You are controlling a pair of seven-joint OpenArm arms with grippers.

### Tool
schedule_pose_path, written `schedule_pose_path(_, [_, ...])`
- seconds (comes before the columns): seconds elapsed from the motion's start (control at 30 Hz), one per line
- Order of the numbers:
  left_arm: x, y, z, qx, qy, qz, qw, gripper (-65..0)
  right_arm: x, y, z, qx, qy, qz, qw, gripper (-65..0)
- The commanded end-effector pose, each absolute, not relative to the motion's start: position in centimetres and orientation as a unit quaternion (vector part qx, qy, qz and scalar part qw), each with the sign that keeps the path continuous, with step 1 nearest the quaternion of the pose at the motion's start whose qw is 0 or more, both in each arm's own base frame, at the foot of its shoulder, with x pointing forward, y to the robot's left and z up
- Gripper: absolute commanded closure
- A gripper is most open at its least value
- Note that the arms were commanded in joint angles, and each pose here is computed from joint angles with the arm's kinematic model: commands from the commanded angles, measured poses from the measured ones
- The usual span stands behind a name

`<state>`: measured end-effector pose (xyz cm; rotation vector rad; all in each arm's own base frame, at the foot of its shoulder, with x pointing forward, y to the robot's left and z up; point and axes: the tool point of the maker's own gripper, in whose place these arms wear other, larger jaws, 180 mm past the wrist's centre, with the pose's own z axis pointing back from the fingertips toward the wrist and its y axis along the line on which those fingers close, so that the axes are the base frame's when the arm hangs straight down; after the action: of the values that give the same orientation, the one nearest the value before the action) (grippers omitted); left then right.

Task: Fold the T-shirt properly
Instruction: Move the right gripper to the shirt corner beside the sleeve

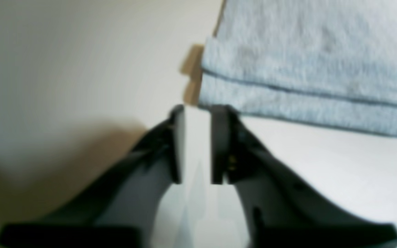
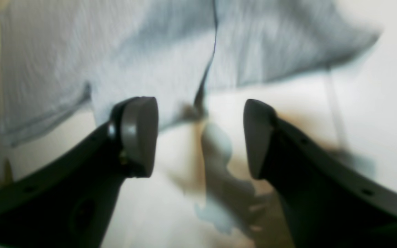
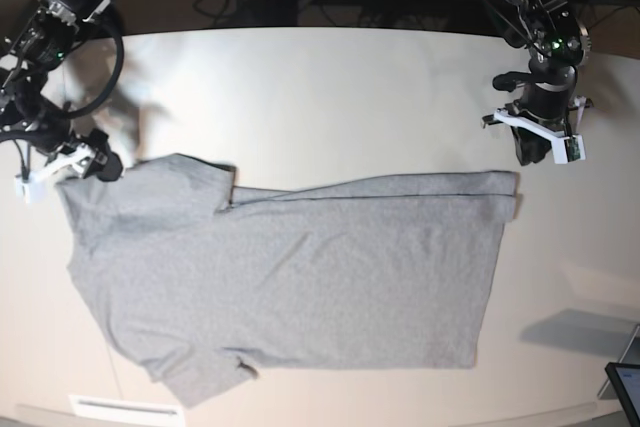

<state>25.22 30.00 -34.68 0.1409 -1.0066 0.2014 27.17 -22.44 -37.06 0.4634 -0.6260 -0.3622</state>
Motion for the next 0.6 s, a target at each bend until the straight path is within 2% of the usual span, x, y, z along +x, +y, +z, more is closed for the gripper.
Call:
schedule_pose_path(0.0, [25.6, 30.4, -33.4, 0.074, -0.501, 0.093, 0.857, -6.6, 28.6, -22.9, -35.3, 0.226, -0.337, -0.166, 0.899, -32.9])
schedule_pose_path(0.57, [23.9, 30.5, -34.7, 0.077, -0.479, 0.092, 0.869, -6.2, 27.5, -19.6, -39.6, 0.286, -0.275, -0.204, 0.895, -33.1])
